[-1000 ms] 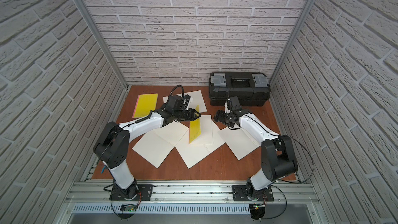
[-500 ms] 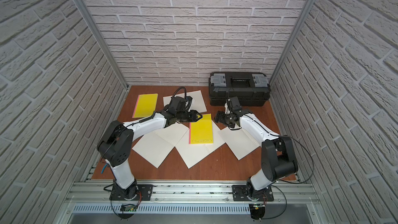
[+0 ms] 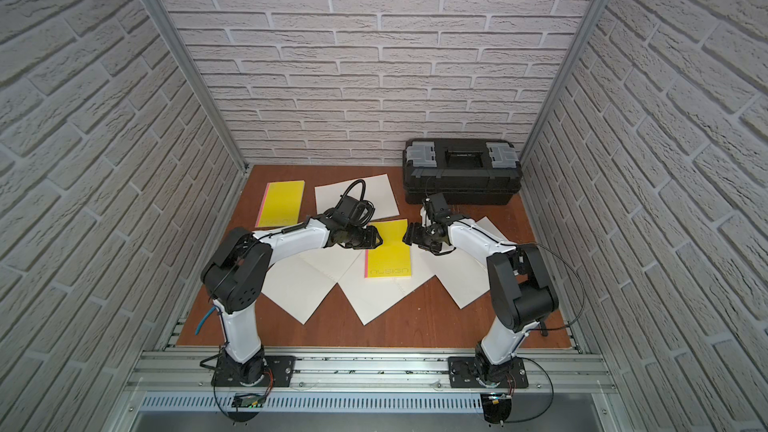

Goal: Close the notebook
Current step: Pick up the notebook at the notebook.

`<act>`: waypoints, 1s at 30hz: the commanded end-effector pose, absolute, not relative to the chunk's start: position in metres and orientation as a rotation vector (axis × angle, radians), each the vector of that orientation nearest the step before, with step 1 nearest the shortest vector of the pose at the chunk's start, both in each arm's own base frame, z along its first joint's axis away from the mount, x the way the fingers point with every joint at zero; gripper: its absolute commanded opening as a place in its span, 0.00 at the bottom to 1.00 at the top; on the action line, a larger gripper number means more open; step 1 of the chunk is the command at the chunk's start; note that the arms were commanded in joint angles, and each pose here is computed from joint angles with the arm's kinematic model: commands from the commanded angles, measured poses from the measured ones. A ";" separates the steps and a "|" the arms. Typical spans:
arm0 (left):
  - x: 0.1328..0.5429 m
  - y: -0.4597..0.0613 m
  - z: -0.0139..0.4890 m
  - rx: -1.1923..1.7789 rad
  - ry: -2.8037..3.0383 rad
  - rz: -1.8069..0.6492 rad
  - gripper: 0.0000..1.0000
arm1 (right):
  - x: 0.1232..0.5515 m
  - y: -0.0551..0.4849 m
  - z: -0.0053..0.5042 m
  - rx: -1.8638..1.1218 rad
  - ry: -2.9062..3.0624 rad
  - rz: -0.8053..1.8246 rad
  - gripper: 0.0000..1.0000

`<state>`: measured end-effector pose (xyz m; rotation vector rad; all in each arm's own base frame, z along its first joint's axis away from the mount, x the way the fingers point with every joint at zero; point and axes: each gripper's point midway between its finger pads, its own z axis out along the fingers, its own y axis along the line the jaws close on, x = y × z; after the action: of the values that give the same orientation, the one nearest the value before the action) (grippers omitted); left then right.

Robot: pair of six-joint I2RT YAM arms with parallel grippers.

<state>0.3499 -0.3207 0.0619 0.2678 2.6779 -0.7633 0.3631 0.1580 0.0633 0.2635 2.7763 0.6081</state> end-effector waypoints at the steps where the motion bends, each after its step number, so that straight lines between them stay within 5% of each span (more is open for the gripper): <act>1: 0.353 -0.323 0.057 0.291 2.696 -0.726 0.41 | 0.368 0.169 0.060 0.248 2.761 0.646 0.67; 30: 0.351 -0.288 0.056 0.244 2.742 -0.627 0.46 | 0.367 0.182 0.032 0.223 2.828 0.631 0.47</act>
<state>0.3508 -0.3031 0.0482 0.2552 2.7523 -0.6672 0.3627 0.1773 0.0305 0.2403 2.8367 0.6242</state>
